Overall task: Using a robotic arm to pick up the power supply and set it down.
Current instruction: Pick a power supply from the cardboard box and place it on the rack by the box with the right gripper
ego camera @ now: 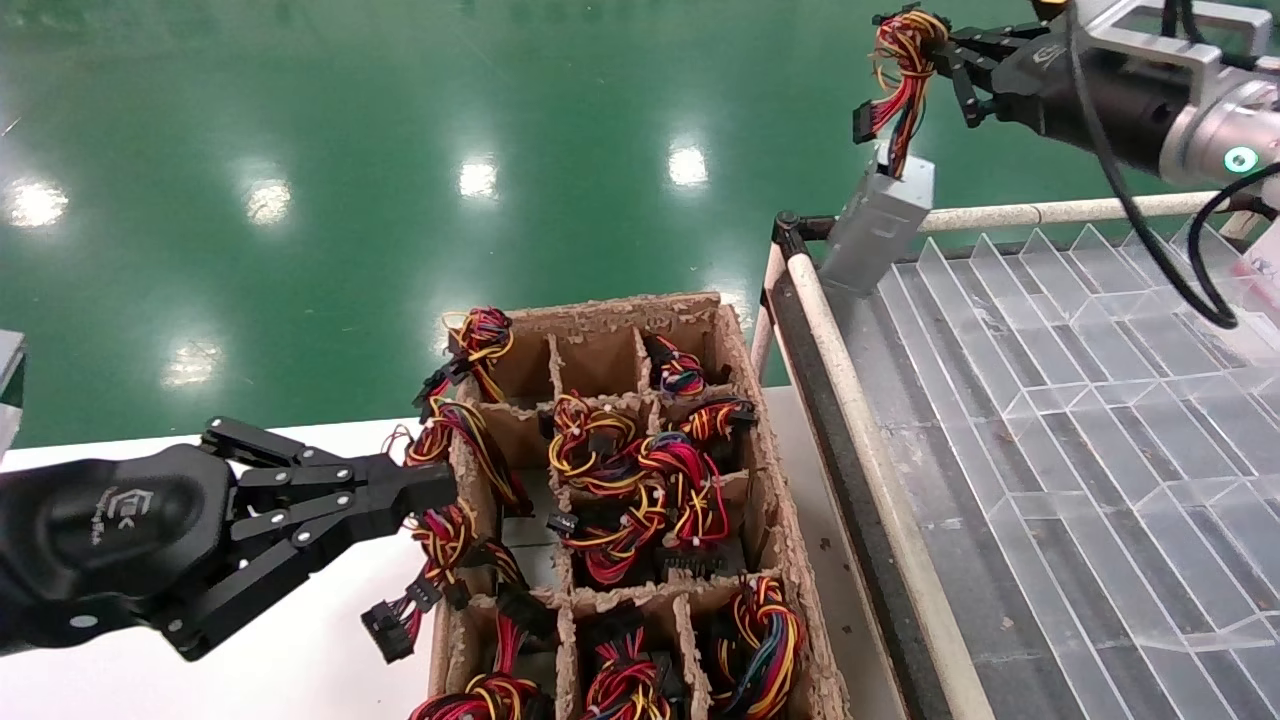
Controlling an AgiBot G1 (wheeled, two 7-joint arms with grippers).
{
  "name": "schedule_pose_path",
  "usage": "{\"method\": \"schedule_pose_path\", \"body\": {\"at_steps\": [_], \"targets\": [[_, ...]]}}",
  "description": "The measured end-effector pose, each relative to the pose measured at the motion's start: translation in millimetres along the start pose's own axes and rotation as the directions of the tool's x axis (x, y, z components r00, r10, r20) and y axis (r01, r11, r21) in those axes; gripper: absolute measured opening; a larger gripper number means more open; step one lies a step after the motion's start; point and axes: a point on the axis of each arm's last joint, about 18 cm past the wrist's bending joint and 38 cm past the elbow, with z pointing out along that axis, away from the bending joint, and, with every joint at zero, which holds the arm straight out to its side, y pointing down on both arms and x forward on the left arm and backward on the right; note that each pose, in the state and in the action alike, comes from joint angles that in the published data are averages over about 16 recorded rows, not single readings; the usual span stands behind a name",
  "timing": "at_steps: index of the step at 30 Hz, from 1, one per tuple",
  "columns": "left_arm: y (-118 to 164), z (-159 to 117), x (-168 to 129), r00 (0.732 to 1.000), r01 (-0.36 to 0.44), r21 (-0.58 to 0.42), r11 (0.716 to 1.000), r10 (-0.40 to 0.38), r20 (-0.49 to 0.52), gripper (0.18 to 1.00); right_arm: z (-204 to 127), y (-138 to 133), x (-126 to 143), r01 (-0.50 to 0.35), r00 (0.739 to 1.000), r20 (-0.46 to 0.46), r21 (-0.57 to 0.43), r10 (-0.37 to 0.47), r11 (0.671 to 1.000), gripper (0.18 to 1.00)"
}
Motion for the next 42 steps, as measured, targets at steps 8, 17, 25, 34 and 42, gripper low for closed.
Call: {"method": "schedule_pose_path", "body": {"at_steps": [8,17,25,34,42], "targets": [[0.0,0.0,0.0,1.000,0.000,0.000,1.000,0.000,0.000,0.191,17.9,5.1,-24.2,-0.010,1.000,0.029,-0.012,0.010,1.000,0.198],[0.0,0.0,0.0,1.000,0.000,0.000,1.000,0.000,0.000,0.191,34.9,11.7,-51.0,0.012,0.998,0.068,-0.043,-0.009,0.999,0.197],[0.0,0.0,0.0,1.000,0.000,0.000,1.000,0.000,0.000,0.191,41.1,11.5,-58.3,0.062,0.995,0.084,-0.062,-0.057,0.996,0.197],[0.0,0.0,0.0,1.000,0.000,0.000,1.000,0.000,0.000,0.191,43.2,6.8,-59.4,0.099,0.991,0.096,-0.063,-0.093,0.993,0.225],[0.0,0.0,0.0,1.000,0.000,0.000,1.000,0.000,0.000,0.191,45.5,4.3,-63.1,0.136,0.985,0.121,-0.076,-0.126,0.988,0.299]]}}
